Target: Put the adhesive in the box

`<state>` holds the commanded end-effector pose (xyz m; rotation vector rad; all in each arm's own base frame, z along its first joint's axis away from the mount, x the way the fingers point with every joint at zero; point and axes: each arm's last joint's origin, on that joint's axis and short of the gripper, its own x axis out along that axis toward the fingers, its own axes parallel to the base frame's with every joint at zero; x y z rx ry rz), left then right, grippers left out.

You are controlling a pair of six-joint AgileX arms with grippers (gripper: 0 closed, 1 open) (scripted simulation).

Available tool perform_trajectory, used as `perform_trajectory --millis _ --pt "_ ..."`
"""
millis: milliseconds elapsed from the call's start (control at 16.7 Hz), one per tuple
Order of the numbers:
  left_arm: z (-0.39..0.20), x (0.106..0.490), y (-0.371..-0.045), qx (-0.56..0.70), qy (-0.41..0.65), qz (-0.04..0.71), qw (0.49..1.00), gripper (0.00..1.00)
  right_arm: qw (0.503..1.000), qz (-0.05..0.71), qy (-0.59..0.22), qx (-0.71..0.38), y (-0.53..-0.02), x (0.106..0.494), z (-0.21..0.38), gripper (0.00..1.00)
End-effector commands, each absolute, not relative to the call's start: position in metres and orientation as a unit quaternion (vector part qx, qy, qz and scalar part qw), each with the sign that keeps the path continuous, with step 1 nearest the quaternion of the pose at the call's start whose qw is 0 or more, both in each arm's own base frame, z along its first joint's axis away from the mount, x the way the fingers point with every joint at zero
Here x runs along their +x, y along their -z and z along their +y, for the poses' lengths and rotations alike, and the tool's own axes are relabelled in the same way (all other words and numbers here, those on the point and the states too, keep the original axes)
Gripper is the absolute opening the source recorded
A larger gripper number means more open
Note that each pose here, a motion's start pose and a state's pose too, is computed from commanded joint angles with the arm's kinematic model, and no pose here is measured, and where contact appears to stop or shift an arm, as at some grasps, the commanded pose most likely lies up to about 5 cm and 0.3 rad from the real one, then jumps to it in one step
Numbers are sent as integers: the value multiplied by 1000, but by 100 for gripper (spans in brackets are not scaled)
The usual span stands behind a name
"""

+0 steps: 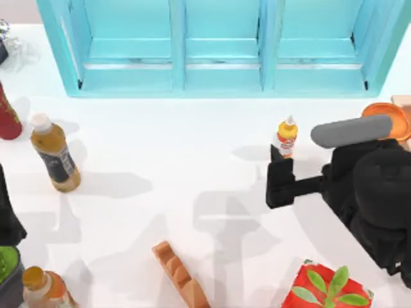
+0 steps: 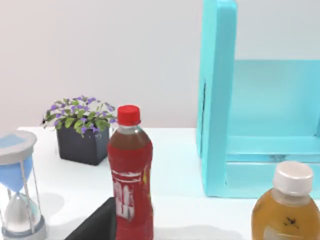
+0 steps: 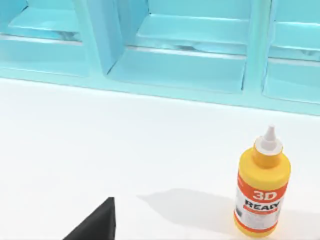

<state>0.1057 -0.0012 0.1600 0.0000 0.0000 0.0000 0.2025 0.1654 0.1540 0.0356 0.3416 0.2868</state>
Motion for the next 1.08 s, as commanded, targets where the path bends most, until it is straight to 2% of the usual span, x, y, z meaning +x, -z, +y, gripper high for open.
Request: perform_trajectory --millis 240,480,900,1080 --pt "-1 106 -160 0 0 0 1000 100 981 182 -69 17 -119 222 203 100" --pt "-1 106 -160 0 0 0 1000 100 981 195 -5 -2 -86 227 210 100" --pt "-1 106 -160 0 0 0 1000 100 980 198 8 -7 -81 228 209 100" --pt "-1 106 -160 0 0 0 1000 100 981 196 8 -6 -83 242 216 100"
